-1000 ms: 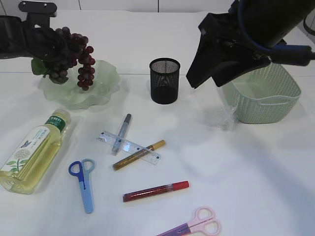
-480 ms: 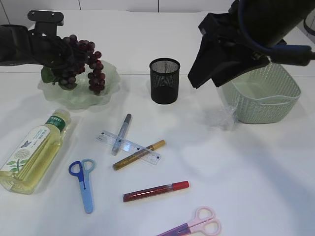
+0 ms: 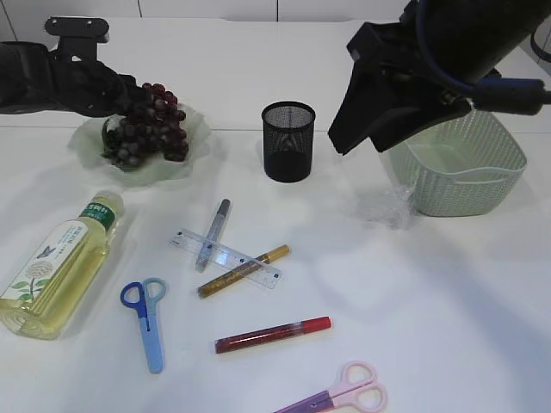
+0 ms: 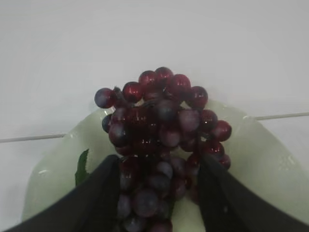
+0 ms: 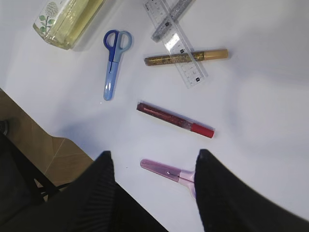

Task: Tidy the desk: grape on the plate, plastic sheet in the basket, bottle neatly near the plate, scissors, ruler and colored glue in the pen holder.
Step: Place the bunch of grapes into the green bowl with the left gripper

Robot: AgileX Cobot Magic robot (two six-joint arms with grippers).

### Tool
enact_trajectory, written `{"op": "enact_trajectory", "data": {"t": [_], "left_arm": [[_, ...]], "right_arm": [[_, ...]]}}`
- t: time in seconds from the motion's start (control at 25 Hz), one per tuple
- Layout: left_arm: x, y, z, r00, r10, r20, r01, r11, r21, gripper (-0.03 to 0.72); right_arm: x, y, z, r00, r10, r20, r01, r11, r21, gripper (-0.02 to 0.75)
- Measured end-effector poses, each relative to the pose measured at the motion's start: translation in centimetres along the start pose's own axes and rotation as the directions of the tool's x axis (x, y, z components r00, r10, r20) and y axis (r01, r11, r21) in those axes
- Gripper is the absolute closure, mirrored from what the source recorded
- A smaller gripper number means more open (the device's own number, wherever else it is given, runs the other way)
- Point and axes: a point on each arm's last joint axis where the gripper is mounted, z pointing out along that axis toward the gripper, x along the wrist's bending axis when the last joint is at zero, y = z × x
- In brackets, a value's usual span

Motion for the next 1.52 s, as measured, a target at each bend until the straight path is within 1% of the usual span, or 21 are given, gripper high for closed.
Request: {"op": "enact_trajectory", "data": {"t": [0.36,0.52,0.64,0.76,0.84,0.88,0.92,0.96,1.0,1.08,1.12,1.2,1.32,1.44,1.48,1.52], "left_arm": [[0.1,0.3,-0.2,1.000,-0.013,-0.011,0.013,1.000,-0.006,0.298],[-0.9,1.6,-1.3,1.000,-0.007,0.010,0.007,0.999,-0.041,0.313],[-2.0,3.1,-2.7,0.999,0.000,0.038,0.003,0.997,-0.081,0.333],[-3.4,4.3,-3.9,0.996,-0.042,0.079,0.050,0.992,-0.112,0.342],[-4.3,5.0,-4.7,0.985,-0.114,0.129,0.130,0.984,-0.123,0.345],[-4.8,5.4,-5.1,0.975,-0.152,0.164,0.174,0.977,-0.126,0.346],[-5.4,5.7,-5.5,0.956,-0.203,0.211,0.231,0.965,-0.120,0.347],[-5.8,5.9,-5.8,0.932,-0.256,0.258,0.291,0.951,-0.105,0.347],[-6.3,6.1,-6.1,0.902,-0.296,0.314,0.338,0.937,-0.086,0.347],[-7.2,6.2,-6.4,0.822,-0.389,0.416,0.435,0.900,-0.017,0.347],[-7.7,6.2,-6.6,0.784,-0.408,0.467,0.452,0.892,0.021,0.347],[-8.0,6.2,-7.1,0.718,-0.407,0.565,0.435,0.896,0.092,0.353],[-8.1,5.5,-7.9,0.656,-0.353,0.668,0.322,0.930,0.175,0.356],[-7.8,4.5,-8.6,0.627,-0.297,0.720,0.177,0.955,0.240,0.357],[-7.7,4.3,-8.9,0.623,-0.289,0.727,0.136,0.955,0.263,0.357],[-7.6,4.0,-9.2,0.634,-0.275,0.723,0.088,0.954,0.286,0.356]], "right_arm": [[0.0,0.0,0.0,1.000,0.000,0.000,0.000,1.000,0.000,0.312],[0.0,0.0,0.0,1.000,0.000,0.000,0.000,1.000,0.000,0.312],[0.0,0.0,0.0,1.000,0.001,0.000,-0.001,1.000,0.000,0.312],[0.0,0.0,0.0,1.000,0.001,0.000,-0.001,1.000,0.000,0.312],[0.0,0.0,0.0,1.000,0.001,0.000,-0.001,1.000,0.000,0.312],[0.0,0.0,0.0,1.000,0.001,0.000,-0.001,1.000,0.000,0.312],[0.0,0.0,0.0,1.000,0.001,0.000,-0.001,1.000,0.000,0.312],[0.0,0.0,0.0,1.000,0.001,0.000,-0.001,1.000,0.000,0.313],[0.0,0.0,0.0,1.000,0.002,0.000,-0.002,1.000,0.000,0.313],[0.0,0.0,0.0,1.000,0.012,0.000,-0.012,1.000,0.000,0.313],[0.0,0.0,0.0,1.000,0.014,0.000,-0.014,1.000,0.000,0.313],[0.0,0.0,0.0,1.000,0.015,0.000,-0.015,1.000,0.000,0.313],[0.0,0.0,0.0,1.000,0.017,0.000,-0.017,1.000,0.000,0.312],[0.0,0.0,0.0,1.000,0.016,0.000,-0.016,1.000,0.000,0.312],[0.0,0.0,0.0,1.000,0.015,0.005,-0.015,1.000,0.001,0.312],[-0.1,0.0,0.0,1.000,0.016,0.010,-0.016,1.000,0.002,0.312]]}}
